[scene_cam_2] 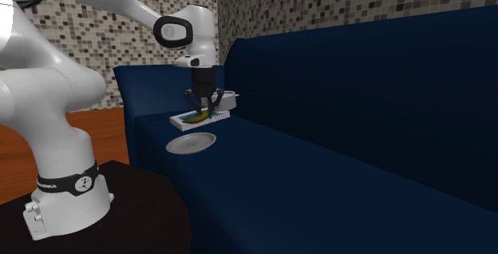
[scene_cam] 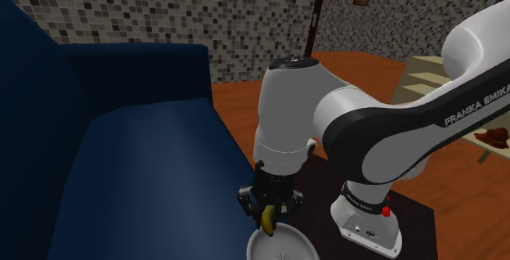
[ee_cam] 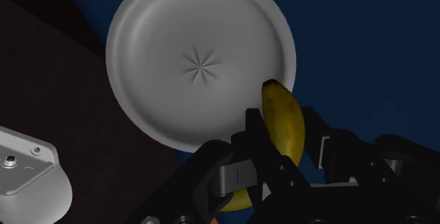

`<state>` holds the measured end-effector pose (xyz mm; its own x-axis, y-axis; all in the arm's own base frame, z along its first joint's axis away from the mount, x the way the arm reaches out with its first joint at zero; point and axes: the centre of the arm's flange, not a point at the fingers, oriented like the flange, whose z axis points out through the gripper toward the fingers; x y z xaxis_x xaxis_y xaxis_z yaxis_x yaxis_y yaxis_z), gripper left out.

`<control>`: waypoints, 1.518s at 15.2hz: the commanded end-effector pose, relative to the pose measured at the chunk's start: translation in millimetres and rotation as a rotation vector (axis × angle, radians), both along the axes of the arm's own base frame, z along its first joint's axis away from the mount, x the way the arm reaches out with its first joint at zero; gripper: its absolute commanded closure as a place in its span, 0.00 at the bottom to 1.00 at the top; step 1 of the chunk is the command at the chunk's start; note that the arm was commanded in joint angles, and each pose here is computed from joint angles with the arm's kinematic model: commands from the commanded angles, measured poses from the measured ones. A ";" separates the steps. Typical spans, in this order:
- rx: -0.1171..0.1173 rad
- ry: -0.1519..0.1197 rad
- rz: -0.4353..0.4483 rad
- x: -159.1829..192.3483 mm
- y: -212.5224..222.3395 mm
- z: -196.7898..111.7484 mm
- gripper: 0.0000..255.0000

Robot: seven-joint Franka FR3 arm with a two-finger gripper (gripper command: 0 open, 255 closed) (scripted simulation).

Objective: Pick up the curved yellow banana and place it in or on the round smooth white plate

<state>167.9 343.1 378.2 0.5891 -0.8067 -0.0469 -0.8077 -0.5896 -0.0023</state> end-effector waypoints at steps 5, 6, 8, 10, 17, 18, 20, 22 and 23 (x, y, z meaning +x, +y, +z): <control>0.000 0.001 -0.001 -47.7 10.2 -9.6 1.00; 0.000 0.001 -0.001 -47.7 10.2 -14.9 1.00; 0.000 0.001 -0.001 -47.7 10.2 -25.5 1.00; 0.000 0.001 -0.001 -47.7 10.2 -36.0 1.00; 0.000 0.001 -0.001 -47.7 10.2 -73.0 1.00; 0.000 0.001 -0.001 -47.7 10.2 -77.2 1.00; 0.000 0.001 -0.001 -47.7 10.2 -77.2 1.00; 0.000 0.001 -0.001 -47.7 10.2 -77.2 1.00; 0.000 0.001 -0.001 -47.7 10.2 -77.2 1.00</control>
